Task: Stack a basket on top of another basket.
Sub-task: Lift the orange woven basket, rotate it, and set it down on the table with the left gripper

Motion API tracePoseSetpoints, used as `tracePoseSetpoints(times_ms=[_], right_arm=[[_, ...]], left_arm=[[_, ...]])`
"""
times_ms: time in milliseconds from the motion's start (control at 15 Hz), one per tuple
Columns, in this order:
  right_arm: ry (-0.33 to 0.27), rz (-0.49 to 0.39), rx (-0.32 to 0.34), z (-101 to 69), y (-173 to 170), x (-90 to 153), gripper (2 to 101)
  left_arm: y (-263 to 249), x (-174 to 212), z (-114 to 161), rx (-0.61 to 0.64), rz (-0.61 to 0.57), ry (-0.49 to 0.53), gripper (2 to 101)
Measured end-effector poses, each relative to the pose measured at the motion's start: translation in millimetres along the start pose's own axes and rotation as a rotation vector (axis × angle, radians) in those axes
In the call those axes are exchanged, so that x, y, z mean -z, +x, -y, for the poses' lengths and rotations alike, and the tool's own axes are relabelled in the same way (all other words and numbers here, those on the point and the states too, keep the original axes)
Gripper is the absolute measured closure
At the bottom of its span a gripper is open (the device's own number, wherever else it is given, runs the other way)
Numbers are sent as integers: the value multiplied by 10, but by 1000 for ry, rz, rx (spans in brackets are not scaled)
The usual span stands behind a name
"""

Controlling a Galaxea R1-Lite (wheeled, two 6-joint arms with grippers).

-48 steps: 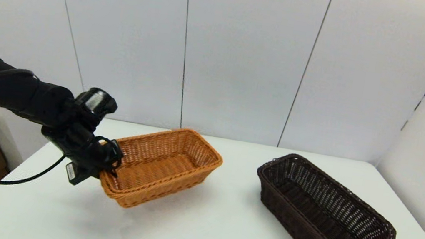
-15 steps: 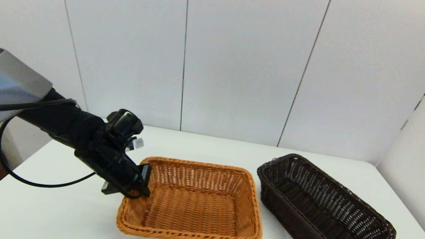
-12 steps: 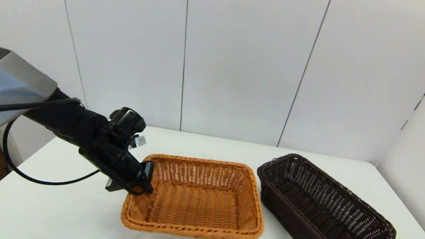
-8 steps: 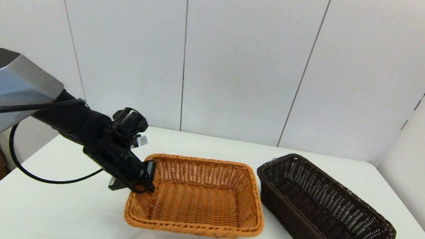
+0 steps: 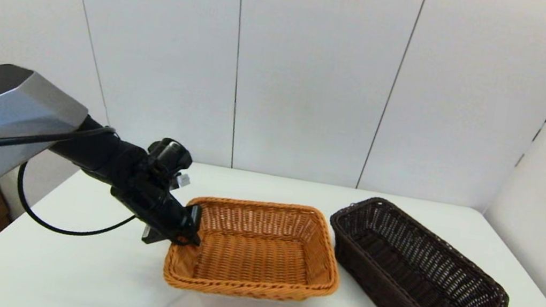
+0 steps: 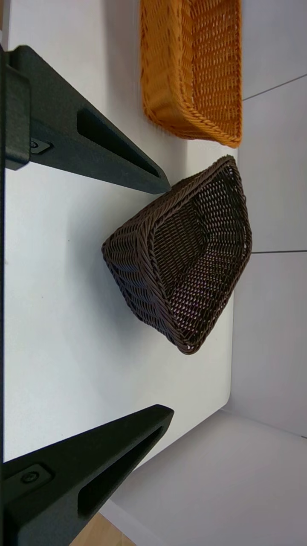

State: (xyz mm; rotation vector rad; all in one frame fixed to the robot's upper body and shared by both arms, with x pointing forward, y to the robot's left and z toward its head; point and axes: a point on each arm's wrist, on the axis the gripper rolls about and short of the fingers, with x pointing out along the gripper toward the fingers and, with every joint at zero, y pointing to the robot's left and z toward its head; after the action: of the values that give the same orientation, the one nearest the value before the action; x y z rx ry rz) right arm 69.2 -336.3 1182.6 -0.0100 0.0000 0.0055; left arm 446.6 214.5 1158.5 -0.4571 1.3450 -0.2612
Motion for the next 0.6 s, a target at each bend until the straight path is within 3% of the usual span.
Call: tracePoseSetpoints(times_ms=[600], right_arm=[[0,0,0,0,0,0,43]], left_arm=[[29,-13,42,-16,-33,-2,883]])
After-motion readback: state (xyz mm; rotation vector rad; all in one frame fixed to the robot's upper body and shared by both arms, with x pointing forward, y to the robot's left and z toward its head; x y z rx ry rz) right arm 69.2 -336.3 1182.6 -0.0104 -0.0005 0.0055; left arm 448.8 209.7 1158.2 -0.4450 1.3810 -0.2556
